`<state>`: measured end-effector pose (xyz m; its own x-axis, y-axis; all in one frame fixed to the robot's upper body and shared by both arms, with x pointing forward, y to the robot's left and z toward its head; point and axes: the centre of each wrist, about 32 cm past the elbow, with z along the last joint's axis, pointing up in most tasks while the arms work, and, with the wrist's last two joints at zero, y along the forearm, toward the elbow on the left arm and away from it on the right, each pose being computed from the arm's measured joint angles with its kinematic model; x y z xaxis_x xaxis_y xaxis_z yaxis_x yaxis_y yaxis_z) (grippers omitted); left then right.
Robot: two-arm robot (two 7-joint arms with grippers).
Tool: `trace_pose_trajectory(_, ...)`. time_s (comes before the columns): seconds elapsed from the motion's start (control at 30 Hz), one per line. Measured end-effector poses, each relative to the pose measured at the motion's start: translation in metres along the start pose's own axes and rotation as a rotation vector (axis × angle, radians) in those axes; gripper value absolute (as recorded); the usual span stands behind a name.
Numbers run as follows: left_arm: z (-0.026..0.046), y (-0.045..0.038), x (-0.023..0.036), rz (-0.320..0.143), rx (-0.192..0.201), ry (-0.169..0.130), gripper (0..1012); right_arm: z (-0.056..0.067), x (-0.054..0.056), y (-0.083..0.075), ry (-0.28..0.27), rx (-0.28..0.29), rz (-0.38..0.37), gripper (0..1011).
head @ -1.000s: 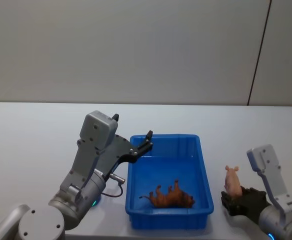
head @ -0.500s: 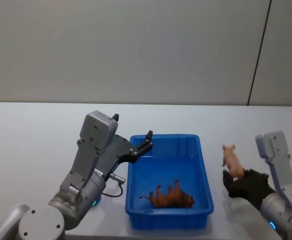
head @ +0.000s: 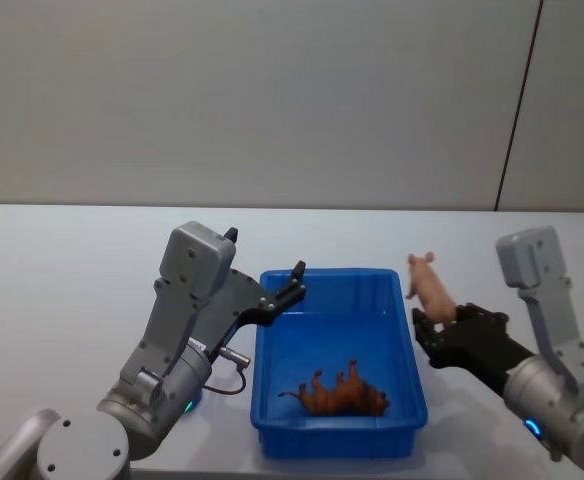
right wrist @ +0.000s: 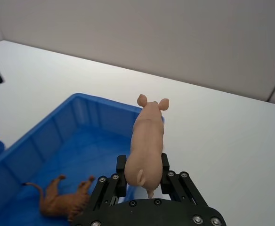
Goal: Pick up the two dolls from the table and place them into the box.
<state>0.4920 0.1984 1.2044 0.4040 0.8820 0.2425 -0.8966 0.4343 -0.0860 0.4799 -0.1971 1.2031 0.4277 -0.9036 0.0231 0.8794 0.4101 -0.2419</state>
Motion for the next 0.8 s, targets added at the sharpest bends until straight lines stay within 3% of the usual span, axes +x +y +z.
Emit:
trace_pose_trajectory(0.37,0.0,0.0,0.0,0.0,0.0,0.0,1004,0.017,-0.015,0.014,-0.028,-0.063,0.107,405)
trace_pose_trajectory(0.5,0.0,0.0,0.0,0.0,0.0,0.0,1004,0.02,-0.021,0.02,-0.036,-0.093,0.125,576)
trace_pose_trajectory(0.8,0.0,0.0,0.0,0.0,0.0,0.0,1004,0.022,-0.024,0.026,-0.043,-0.101,0.129,827)
